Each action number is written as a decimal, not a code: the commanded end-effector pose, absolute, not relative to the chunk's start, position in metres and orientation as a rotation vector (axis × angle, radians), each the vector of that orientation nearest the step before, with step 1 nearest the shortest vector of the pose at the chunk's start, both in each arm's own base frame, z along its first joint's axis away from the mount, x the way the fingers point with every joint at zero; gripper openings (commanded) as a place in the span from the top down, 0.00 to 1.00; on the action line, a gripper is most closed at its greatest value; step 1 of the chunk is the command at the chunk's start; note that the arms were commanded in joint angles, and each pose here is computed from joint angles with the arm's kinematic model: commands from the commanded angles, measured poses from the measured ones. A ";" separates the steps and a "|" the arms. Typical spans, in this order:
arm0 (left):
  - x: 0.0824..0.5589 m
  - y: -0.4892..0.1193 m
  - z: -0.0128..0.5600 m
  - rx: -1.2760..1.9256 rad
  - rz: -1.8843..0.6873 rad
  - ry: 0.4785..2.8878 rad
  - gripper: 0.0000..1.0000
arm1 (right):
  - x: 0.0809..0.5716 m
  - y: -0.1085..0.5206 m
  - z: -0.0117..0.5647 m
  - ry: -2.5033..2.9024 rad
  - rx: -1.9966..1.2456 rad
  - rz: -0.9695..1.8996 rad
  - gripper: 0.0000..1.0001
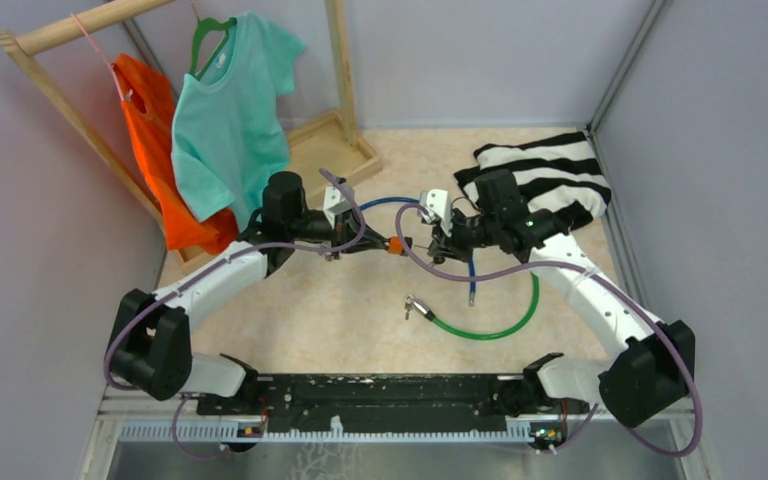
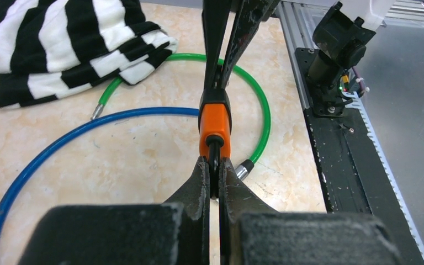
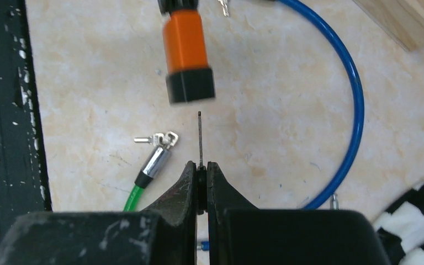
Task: Lock with the key
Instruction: Lock the lock, then place the key at the center of the board, then place the lock at the center of the board, then pick up the lock from the center of the board.
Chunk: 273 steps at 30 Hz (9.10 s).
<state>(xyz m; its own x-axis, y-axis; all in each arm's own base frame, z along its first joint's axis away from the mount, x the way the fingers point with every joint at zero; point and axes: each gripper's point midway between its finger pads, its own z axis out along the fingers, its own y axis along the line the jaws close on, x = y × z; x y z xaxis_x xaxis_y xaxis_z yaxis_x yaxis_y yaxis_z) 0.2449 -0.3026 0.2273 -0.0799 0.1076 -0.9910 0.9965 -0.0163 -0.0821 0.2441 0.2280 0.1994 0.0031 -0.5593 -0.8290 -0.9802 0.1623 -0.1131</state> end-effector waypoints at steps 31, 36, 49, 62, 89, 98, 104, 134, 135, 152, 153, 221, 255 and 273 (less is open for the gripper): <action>0.381 -0.197 0.330 0.526 -0.917 1.590 1.00 | 0.205 0.390 0.155 1.582 -1.621 0.942 0.97; 0.379 -0.191 0.339 0.488 -0.957 1.576 1.00 | 0.189 0.433 0.123 1.674 -1.643 1.029 0.94; 0.367 -0.182 0.344 0.490 -0.945 1.538 1.00 | 0.190 0.488 0.085 1.801 -1.646 1.078 0.90; 0.355 -0.181 0.328 0.602 -0.892 1.557 1.00 | 0.189 0.451 0.098 1.758 -1.735 0.914 0.42; 0.261 -0.138 0.137 1.078 -0.755 2.094 1.00 | 0.270 0.247 0.179 1.745 -1.326 0.605 0.19; 0.251 -0.123 0.094 1.006 -0.859 2.313 1.00 | 0.279 0.242 0.164 1.799 -1.312 0.548 0.18; 0.251 -0.107 0.076 0.942 -0.931 2.435 1.00 | 0.284 0.237 0.165 1.804 -1.293 0.524 0.18; 0.278 -0.069 0.020 0.806 -0.839 2.645 0.34 | 0.330 0.099 0.125 2.223 -0.930 0.118 0.18; 0.278 -0.070 0.021 0.814 -0.839 2.640 0.31 | 0.330 0.096 0.121 2.242 -0.936 0.117 0.18; 0.315 -0.092 0.086 0.914 -0.654 2.283 0.02 | 0.329 0.134 0.093 2.330 -1.004 0.252 0.23; 0.316 -0.096 0.090 0.920 -0.669 2.257 0.02 | 0.331 0.136 0.090 2.338 -0.997 0.234 0.24; 0.379 -0.170 0.029 1.241 -0.206 2.134 0.18 | 0.335 0.046 0.090 2.537 -0.676 0.045 1.00; 0.267 -0.241 0.162 1.191 -1.279 2.357 1.00 | 0.334 0.246 0.160 1.832 -1.418 0.678 0.27; 0.248 -0.262 0.199 1.101 -1.661 2.280 1.00 | 0.281 0.309 0.155 1.513 -1.550 0.795 0.45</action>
